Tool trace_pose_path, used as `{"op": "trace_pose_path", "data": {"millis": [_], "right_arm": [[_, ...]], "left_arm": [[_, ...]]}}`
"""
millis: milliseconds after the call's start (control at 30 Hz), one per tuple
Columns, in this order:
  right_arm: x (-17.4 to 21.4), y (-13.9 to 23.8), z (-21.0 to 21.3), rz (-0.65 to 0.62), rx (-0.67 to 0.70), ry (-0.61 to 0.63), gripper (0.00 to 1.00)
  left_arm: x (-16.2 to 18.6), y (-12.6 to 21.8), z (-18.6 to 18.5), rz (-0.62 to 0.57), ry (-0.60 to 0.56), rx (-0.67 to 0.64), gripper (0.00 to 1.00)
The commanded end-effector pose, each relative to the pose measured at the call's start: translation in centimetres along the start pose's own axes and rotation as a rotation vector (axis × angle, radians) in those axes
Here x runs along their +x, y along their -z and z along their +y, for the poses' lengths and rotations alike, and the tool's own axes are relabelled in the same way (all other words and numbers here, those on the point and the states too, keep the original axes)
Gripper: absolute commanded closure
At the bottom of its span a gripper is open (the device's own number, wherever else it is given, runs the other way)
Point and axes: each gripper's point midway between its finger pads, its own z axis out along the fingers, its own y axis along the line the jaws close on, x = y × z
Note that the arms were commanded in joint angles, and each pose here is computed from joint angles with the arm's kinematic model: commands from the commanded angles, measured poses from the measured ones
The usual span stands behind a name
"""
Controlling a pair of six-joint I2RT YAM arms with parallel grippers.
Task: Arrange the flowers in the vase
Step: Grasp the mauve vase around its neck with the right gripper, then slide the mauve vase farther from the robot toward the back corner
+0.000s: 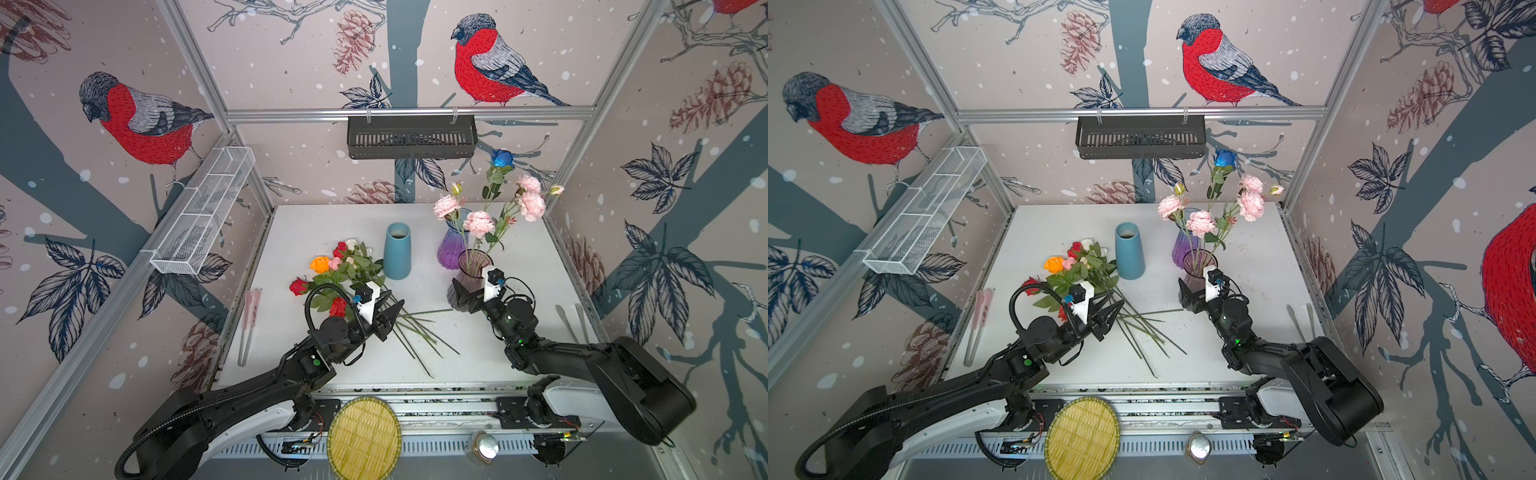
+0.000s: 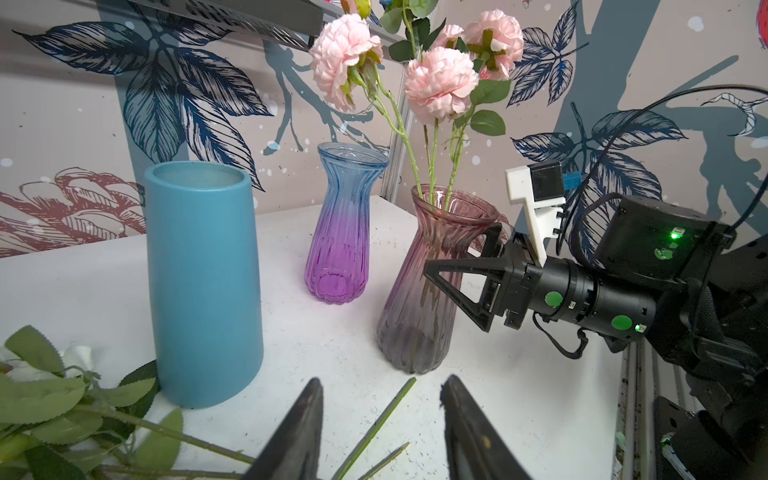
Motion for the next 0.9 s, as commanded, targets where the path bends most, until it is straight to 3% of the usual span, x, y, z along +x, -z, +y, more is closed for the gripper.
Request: {"op": "trace_pose_path", "data": {"millis": [0,267,500,733,867], "right_arm": [[-1.9,-0.3,0.5,-0.079,-0.034,0.003,0.04],[-1.8,-0.4,0.2,-0.084,-0.034,-0.013,0.23],[-1.9,-0.2,-0.8,-0.077,0.012,0.019,0.67],[-2.4,0.3,-2.7,-0.067,0.108,0.091,0.69],[-3.7,1.1,-4.4,-0.111,0.174,0.056,0.7]], "left_arm": [[-0.2,0.1,0.5,-0.009,-0.011,-0.029,0.53],[-0.1,0.1,0.8,-0.006,-0.019,-0.044,0.53],[0.0,0.0,0.8,-0.004,-0.022,-0.049,0.53],[0.1,0.0,0.9,0.001,-0.023,-0.051,0.53],[0.2,0.0,1.0,0.002,-0.024,-0.054,0.53]]}}
